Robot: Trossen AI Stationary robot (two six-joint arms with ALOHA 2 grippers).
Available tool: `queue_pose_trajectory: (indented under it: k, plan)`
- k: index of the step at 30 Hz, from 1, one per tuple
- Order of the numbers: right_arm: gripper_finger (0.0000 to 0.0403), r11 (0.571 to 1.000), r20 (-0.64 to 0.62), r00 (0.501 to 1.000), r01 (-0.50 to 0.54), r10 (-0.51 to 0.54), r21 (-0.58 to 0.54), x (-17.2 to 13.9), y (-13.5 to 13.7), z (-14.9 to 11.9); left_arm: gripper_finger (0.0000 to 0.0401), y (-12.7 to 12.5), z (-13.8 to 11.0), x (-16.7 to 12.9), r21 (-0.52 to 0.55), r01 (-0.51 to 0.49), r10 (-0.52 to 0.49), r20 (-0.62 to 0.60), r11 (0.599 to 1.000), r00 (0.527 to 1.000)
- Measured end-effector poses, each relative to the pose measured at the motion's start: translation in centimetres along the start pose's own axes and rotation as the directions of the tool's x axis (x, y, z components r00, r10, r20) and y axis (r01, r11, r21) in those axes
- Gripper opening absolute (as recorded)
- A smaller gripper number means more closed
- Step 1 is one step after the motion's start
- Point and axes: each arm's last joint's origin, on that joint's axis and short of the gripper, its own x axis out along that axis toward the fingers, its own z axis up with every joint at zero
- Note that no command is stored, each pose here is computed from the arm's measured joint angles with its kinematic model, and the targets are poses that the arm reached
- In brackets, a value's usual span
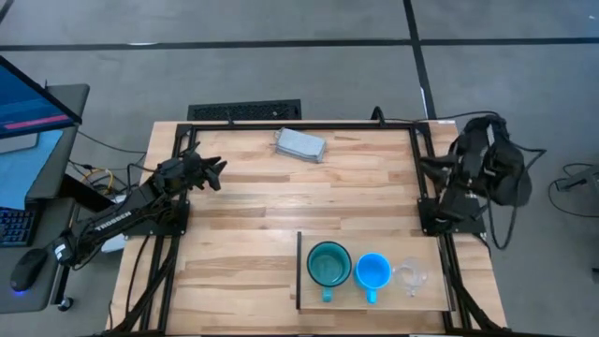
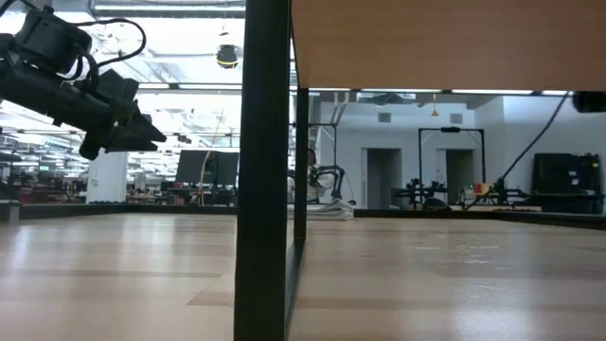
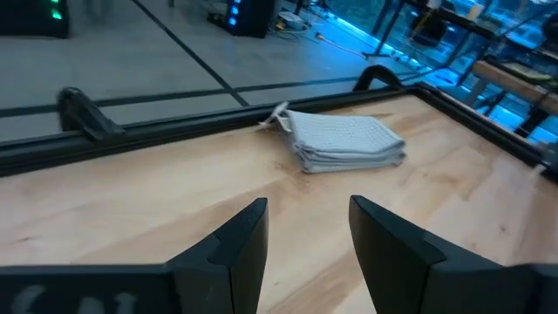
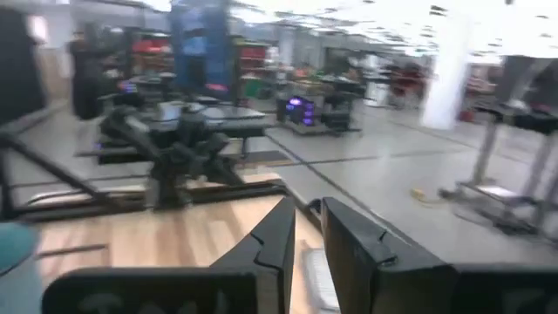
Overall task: Stack small to large cups/mugs on shelf
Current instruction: Return to Home Position
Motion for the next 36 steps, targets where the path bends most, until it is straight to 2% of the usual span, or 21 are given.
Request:
queue_pose_trajectory:
  k: [2, 6, 10, 13, 15, 17, 20, 24, 27, 36]
  plan:
    - [0.0083, 0.998, -0.017, 0.999, 0.033, -0.032, 0.055, 0.2, -0.7, -0.2, 0.0153, -0.1, 0.0, 0.0, 0.001, 0.024, -0.024, -0.009, 1.000, 1.000]
    - [0.0083, 0.988, -0.101, 0.990, -0.081, 0.094, 0.131, 0.7, -0.6, -0.5, 0.0153, -0.2, -0.1, 0.0, -0.045, 0.079, -0.081, -0.030, 0.996, 0.996]
    - [0.0081, 0.973, -0.157, 0.973, -0.136, 0.166, 0.187, 1.5, 0.7, -0.3, 0.0153, -0.5, -0.1, -0.1, -0.093, 0.162, -0.168, -0.062, 0.982, 0.984]
    - [0.0075, 0.984, -0.175, 0.975, -0.119, 0.141, 0.129, 3.0, 2.1, -0.2, 0.0153, -0.6, -0.2, -0.1, -0.102, 0.202, -0.210, -0.077, 0.974, 0.975]
    - [0.0071, 0.996, -0.196, 0.977, -0.076, 0.085, 0.052, 4.9, 3.4, -0.2, 0.0153, -0.6, -0.2, -0.1, -0.093, 0.202, -0.210, -0.077, 0.975, 0.975]
    - [0.0067, 0.996, -0.221, 0.971, -0.082, 0.086, 0.029, 6.8, 4.1, -0.3, 0.0153, -0.6, -0.2, -0.1, -0.067, 0.202, -0.207, -0.076, 0.977, 0.975]
    - [0.0064, 0.994, -0.263, 0.959, -0.103, 0.110, 0.039, 8.6, 3.7, -0.6, 0.0153, -0.6, -0.2, -0.1, -0.044, 0.200, -0.203, -0.074, 0.979, 0.976]
    - [0.0063, 0.999, -0.318, 0.947, -0.052, 0.054, 0.014, 10.6, 3.1, -2.4, 0.0153, -0.6, -0.2, -0.1, -0.041, 0.201, -0.203, -0.074, 0.979, 0.976]
    - [0.0063, 0.999, -0.249, 0.969, 0.012, -0.001, 0.042, 10.5, 1.9, -3.6, 0.0153, -0.6, -0.1, -0.1, -0.030, 0.202, -0.203, -0.073, 0.979, 0.976]
    - [0.0063, 0.983, -0.122, 0.992, 0.056, -0.035, 0.172, 7.9, 0.2, -8.3, 0.0153, -0.6, -0.1, -0.1, 0.052, 0.204, -0.200, -0.064, 0.978, 0.978]
